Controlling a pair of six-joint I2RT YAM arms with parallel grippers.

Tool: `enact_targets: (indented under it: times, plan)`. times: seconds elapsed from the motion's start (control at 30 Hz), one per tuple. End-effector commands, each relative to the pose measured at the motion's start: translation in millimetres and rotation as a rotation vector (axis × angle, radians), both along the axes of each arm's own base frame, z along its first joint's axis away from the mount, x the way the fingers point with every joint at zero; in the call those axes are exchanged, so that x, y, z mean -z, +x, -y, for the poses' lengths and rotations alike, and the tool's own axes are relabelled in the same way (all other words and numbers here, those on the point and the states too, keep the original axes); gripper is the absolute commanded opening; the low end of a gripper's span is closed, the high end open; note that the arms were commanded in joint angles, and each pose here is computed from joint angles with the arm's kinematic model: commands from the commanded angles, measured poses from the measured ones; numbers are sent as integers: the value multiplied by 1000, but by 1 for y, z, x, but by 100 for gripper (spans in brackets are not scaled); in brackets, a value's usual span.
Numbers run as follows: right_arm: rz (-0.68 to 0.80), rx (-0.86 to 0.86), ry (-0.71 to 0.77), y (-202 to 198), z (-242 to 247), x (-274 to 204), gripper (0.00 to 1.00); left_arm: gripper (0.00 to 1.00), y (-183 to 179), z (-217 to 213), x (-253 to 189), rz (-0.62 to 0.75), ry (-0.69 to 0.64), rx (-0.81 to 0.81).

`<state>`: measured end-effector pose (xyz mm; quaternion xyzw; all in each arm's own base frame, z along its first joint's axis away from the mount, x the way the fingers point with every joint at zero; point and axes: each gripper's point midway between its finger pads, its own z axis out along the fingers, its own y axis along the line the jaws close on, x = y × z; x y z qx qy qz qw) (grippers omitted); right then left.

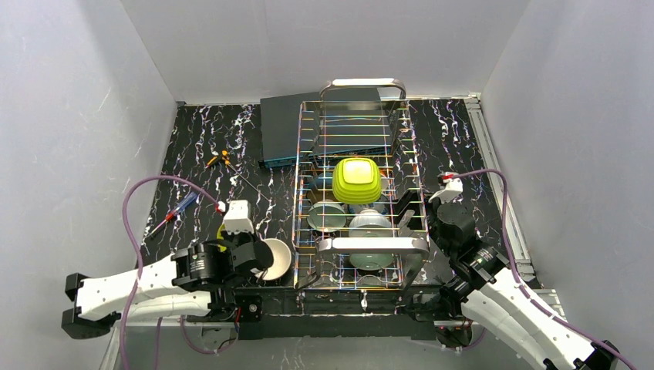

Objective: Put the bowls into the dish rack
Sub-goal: Place the bowl at the center of the board.

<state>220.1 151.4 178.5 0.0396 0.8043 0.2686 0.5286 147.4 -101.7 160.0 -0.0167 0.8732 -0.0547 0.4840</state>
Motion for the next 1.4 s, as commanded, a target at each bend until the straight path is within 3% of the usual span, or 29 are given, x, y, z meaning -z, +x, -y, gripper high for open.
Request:
enact_targets:
  times: [0.0, 0.2, 0.33, 0.43, 0.87, 0.93, 1.07, 1.13, 1.2, 1.37]
  plan:
    - [51, -9, 10, 2, -1, -24, 99, 0, 0, 10, 6, -42, -87, 46]
    - [56, -16, 5, 1, -1, -24, 99, 0, 15, 32, 7, -142, -123, 120]
    - [61, -21, 0, 1, -1, -26, 99, 0, 40, 32, 11, -261, -93, 82]
    - [65, -25, -7, 0, -1, -27, 99, 0, 63, 38, 13, -318, -143, 83]
    - [69, -44, -28, -1, -1, -26, 99, 2, 126, 20, 68, -595, -256, -125]
    - [75, -51, -29, -2, -2, -28, 99, 22, 130, 23, 69, -597, -264, -122]
    - [87, -67, -31, -3, -3, -34, 99, 74, 137, 23, 54, -538, -272, -112]
    - [94, -71, -27, -3, -4, -36, 99, 90, 137, 20, 46, -518, -255, -105]
    - [99, -72, -25, -4, -4, -38, 99, 97, 133, 15, 41, -511, -222, -86]
    - [109, -86, -24, -5, -5, -44, 99, 98, 99, -5, 34, -532, -127, -52]
